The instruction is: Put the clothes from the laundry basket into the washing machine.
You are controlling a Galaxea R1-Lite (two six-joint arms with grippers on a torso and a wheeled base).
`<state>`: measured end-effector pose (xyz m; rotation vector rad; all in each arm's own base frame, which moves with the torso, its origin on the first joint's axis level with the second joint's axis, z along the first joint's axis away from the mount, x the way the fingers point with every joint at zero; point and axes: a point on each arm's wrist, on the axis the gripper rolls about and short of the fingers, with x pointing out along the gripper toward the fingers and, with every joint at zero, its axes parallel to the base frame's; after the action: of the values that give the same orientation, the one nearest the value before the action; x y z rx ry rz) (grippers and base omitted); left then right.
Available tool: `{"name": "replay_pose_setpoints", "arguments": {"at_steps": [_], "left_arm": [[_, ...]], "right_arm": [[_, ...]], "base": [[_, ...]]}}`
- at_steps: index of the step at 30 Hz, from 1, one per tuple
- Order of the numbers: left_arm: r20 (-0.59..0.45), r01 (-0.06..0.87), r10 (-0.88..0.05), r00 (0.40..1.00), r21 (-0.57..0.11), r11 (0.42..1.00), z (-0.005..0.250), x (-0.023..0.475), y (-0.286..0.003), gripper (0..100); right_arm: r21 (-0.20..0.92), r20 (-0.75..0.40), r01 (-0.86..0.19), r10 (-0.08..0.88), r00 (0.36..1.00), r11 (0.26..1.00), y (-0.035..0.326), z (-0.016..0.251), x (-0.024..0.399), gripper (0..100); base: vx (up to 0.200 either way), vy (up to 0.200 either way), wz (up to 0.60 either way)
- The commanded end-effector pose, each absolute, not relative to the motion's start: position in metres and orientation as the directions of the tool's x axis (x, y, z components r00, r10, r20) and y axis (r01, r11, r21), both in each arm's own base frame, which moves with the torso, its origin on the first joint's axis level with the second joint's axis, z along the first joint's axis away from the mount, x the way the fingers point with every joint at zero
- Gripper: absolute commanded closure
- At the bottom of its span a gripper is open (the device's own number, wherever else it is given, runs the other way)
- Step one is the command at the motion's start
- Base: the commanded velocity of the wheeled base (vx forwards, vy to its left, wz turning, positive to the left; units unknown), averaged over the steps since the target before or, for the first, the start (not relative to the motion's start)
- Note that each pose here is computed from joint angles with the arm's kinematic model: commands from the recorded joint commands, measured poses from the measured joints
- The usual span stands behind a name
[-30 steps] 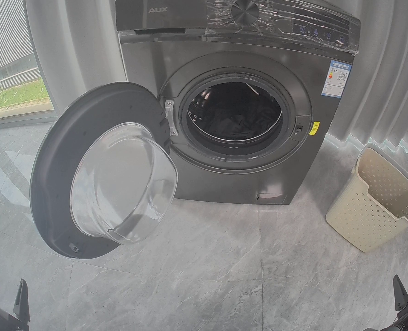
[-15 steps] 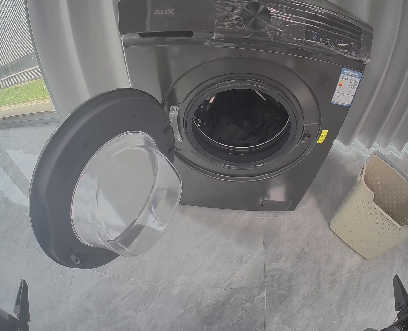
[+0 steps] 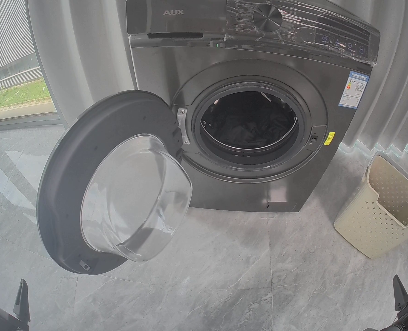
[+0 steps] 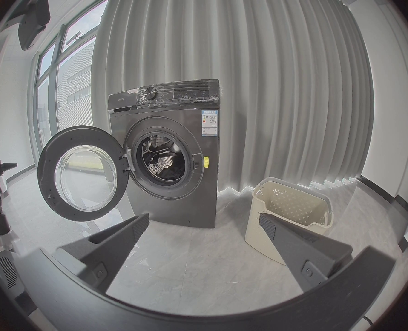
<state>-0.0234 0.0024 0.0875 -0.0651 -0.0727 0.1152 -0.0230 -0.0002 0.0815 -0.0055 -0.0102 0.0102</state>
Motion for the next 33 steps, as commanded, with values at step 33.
{"name": "replay_pose_setpoints", "arguments": {"at_steps": [33], "left_arm": [[-0.102, 0.351, -0.35, 0.931, -0.007, 0.936, 0.206, 0.065, -0.01, 0]], "right_arm": [[-0.006, 0.008, -0.011, 0.011, 1.0, 1.0, 0.0, 0.076, -0.023, 0]], "base": [[0.0, 0.006, 0.0]]}}
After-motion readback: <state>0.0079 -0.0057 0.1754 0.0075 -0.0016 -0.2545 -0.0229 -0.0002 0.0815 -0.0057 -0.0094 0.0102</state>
